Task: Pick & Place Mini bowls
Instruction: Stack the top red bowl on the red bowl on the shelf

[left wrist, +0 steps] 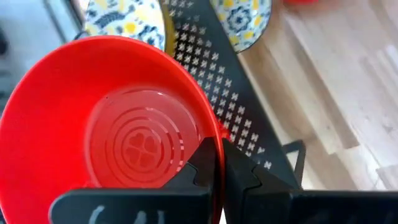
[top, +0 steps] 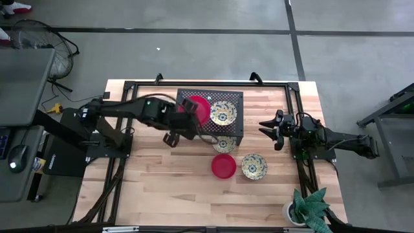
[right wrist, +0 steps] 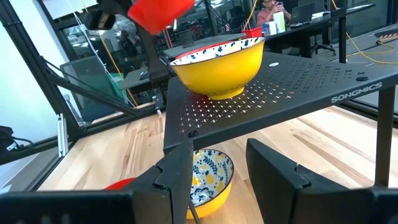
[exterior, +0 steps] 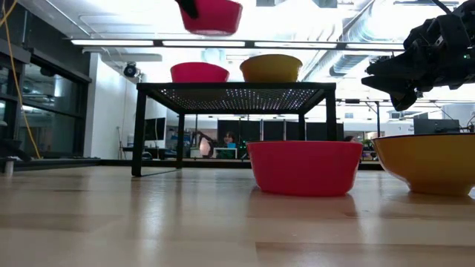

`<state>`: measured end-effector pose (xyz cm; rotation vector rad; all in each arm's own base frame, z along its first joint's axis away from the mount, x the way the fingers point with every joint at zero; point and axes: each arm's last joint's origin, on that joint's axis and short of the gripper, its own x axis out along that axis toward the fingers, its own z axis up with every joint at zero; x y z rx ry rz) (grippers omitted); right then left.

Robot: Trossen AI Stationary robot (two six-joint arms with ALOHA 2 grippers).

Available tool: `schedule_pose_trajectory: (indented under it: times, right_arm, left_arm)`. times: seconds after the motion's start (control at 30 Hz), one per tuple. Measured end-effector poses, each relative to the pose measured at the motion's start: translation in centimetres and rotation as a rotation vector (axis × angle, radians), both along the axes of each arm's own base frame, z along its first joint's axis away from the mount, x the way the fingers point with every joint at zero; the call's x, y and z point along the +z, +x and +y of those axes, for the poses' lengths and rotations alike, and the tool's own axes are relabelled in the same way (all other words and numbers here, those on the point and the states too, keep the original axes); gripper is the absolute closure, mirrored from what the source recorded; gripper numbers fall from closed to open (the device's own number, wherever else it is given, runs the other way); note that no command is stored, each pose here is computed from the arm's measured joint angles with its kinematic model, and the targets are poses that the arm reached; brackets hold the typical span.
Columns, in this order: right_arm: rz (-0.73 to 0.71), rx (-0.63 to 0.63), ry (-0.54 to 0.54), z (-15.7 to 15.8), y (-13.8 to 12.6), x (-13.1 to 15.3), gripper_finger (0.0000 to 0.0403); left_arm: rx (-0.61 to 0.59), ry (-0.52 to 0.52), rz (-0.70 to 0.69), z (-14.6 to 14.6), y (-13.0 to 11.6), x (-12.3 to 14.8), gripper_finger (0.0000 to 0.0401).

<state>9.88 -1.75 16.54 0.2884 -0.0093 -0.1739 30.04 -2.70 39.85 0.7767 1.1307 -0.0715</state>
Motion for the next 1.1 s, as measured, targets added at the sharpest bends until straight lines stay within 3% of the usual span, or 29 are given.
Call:
schedule_pose_trajectory:
  times: [0.23, 0.3, 0.4, 0.47, 0.57, 0.63, 0.7, 0.8, 1.1]
  right_arm:
    - [0.0, 0.0, 0.0, 0.0, 0.0, 0.0, 0.0265]
    - [0.0, 0.0, 0.0, 0.0, 0.0, 0.0, 0.0265]
    - [0.002, 0.0, 0.0, 0.0, 0.0, 0.0, 0.0265]
    - [0.003, 0.0, 0.0, 0.0, 0.0, 0.0, 0.0265]
    - [0.006, 0.0, 0.001, 0.0, 0.0, 0.0, 0.0265]
    - [0.007, 0.0, 0.001, 0.0, 0.0, -0.1, 0.0265]
    - [0.006, 0.0, 0.001, 0.0, 0.0, 0.0, 0.0265]
    - [0.007, 0.0, 0.001, 0.0, 0.0, -0.1, 0.0265]
    - [0.006, 0.0, 0.001, 0.0, 0.0, 0.0, 0.0265]
  left_arm:
    - [-0.095, -0.007, -0.006, 1.8, -2.3, 0.2, 0.0401]
    - [-0.117, 0.002, -0.075, 2.3, -2.0, 0.1, 0.0401]
    - [-0.163, -0.024, -0.035, 2.8, -3.7, -0.7, 0.0401]
    - [-0.193, -0.024, -0.122, 3.2, -3.4, -0.7, 0.0401]
    - [-0.2, -0.047, -0.057, 3.8, -5.1, -1.9, 0.0401]
    - [-0.197, -0.028, -0.129, 4.3, -4.8, -1.7, 0.0401]
    - [-0.184, -0.044, -0.052, 4.8, -5.8, -2.6, 0.0401]
    - [-0.203, -0.048, -0.107, 5.5, -5.6, -2.2, 0.0401]
    - [-0.245, -0.014, -0.032, 7.5, -5.8, -2.9, 0.0401]
